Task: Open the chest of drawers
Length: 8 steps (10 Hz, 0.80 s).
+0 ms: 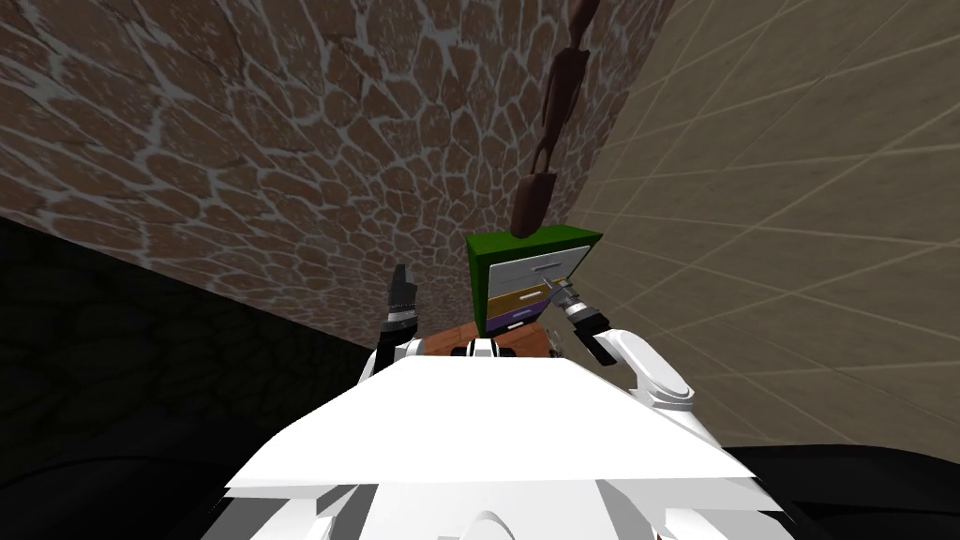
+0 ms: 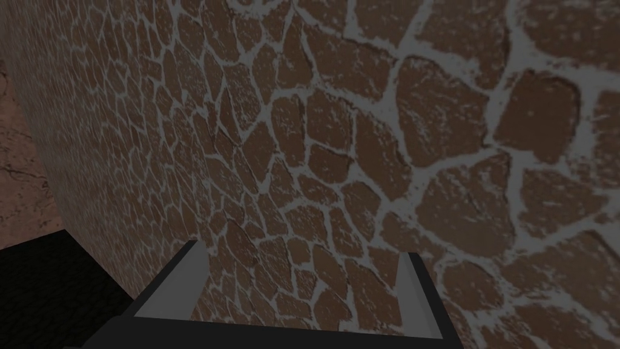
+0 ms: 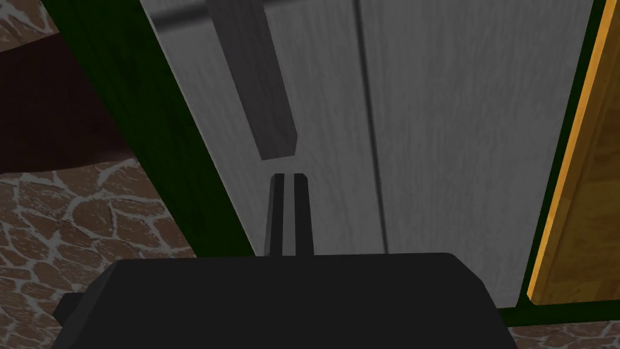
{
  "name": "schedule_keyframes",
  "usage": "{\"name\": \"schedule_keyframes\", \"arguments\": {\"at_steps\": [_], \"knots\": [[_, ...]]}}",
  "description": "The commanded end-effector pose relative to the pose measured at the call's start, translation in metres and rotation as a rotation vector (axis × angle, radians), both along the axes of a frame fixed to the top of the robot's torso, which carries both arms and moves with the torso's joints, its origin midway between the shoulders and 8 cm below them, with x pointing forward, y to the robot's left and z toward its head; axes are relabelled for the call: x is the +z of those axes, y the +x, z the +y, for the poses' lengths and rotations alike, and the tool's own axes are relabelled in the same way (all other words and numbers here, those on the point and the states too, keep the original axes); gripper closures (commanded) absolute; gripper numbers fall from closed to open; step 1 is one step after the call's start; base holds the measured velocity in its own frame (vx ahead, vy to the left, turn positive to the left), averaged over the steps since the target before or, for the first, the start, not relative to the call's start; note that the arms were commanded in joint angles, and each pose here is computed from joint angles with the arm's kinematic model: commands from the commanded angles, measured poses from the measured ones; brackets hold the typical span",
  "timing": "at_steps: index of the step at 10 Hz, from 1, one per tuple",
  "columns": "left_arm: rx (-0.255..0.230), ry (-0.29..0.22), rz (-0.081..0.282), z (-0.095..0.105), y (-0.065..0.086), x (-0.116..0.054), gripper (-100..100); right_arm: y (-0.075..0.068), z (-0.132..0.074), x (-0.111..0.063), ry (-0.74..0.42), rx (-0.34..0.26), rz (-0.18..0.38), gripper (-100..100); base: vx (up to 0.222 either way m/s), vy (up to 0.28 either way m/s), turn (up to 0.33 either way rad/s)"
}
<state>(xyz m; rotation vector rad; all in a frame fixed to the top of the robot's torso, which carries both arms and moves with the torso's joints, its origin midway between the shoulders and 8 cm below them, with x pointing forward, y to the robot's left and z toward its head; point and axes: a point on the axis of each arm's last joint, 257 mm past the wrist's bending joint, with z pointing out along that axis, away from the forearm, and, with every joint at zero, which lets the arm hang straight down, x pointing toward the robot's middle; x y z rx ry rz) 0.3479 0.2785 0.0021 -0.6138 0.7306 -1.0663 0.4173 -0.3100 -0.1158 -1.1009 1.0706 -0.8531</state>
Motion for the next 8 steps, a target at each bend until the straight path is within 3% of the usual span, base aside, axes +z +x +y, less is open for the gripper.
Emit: {"name": "schedule_keyframes", "arguments": {"at_steps": [1, 2, 7, 8], "knots": [[0.0, 0.0, 0.0, 0.0, 0.0, 0.0, 0, -0.001, 0.002, 0.001, 0.0, 0.005, 0.0, 100, -0.087, -0.03, -0.012], [0.0, 0.0, 0.0, 0.0, 0.0, 0.0, 0, -0.002, -0.004, 0.003, -0.009, 0.004, 0.005, -100, 0.073, 0.049, 0.021], [0.0, 0.0, 0.0, 0.0, 0.0, 0.0, 0, -0.003, -0.012, 0.007, -0.025, 0.0, 0.013, -100, 0.142, 0.08, 0.012], [0.0, 0.0, 0.0, 0.0, 0.0, 0.0, 0, -0.004, -0.018, 0.015, -0.027, -0.001, 0.013, -100, 0.124, 0.065, 0.005]]}}
